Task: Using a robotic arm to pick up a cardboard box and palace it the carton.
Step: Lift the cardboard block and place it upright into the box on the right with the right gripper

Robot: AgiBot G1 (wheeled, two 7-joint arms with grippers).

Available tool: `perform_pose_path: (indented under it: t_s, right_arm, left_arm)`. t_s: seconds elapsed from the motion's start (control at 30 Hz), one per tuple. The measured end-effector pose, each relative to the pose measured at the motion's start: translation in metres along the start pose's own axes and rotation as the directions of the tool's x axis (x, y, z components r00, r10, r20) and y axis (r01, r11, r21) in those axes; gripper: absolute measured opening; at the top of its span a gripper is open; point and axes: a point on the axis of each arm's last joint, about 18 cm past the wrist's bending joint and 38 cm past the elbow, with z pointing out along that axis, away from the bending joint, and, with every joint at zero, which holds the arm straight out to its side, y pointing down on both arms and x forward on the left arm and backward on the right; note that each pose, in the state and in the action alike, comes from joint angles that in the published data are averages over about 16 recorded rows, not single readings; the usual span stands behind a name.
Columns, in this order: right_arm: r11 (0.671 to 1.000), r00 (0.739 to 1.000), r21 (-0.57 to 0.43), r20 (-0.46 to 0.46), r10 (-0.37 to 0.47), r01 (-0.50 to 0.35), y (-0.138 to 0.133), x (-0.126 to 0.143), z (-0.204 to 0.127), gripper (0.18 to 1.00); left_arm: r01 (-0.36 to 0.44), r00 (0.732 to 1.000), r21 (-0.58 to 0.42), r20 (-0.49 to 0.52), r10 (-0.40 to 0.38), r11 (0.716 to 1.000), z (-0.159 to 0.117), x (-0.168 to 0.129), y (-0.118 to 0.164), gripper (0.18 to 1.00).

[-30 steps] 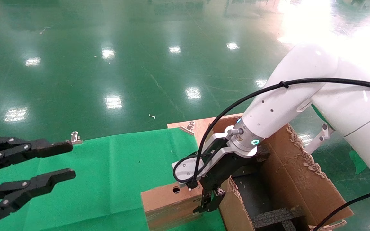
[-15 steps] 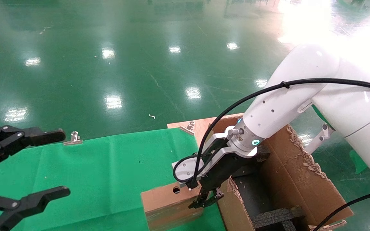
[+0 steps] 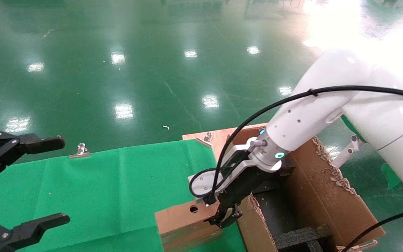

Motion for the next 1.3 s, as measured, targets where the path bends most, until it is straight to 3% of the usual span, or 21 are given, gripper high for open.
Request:
perform_pose_path:
  t_s: [0.43, 0.73, 1.03, 1.3]
  right_arm:
    - [0.997, 0.978, 0.050, -0.199, 0.059, -0.050, -0.014, 0.031, -0.117, 0.406]
    - [0.997, 0.951, 0.045, -0.299, 0.076, -0.065, -0.008, 0.031, -0.184, 0.402]
    - [0.983, 0.915, -0.001, -0.366, 0.170, -0.183, 0.040, 0.005, -0.229, 0.399]
    - [0.932, 0.853, -0.036, -0.417, 0.314, -0.361, 0.102, -0.046, -0.257, 0.397]
  left_arm:
    - [0.000, 1.000, 0.000, 0.000, 0.000, 1.000, 0.000, 0.000, 0.000, 0.998]
    - [0.000, 1.000, 0.000, 0.000, 0.000, 1.000, 0.000, 0.000, 0.000, 1.001]
    - [0.000, 1.000, 0.000, 0.000, 0.000, 1.000, 0.000, 0.000, 0.000, 1.001]
    - [0.000, 1.000, 0.000, 0.000, 0.000, 1.000, 0.000, 0.000, 0.000, 1.001]
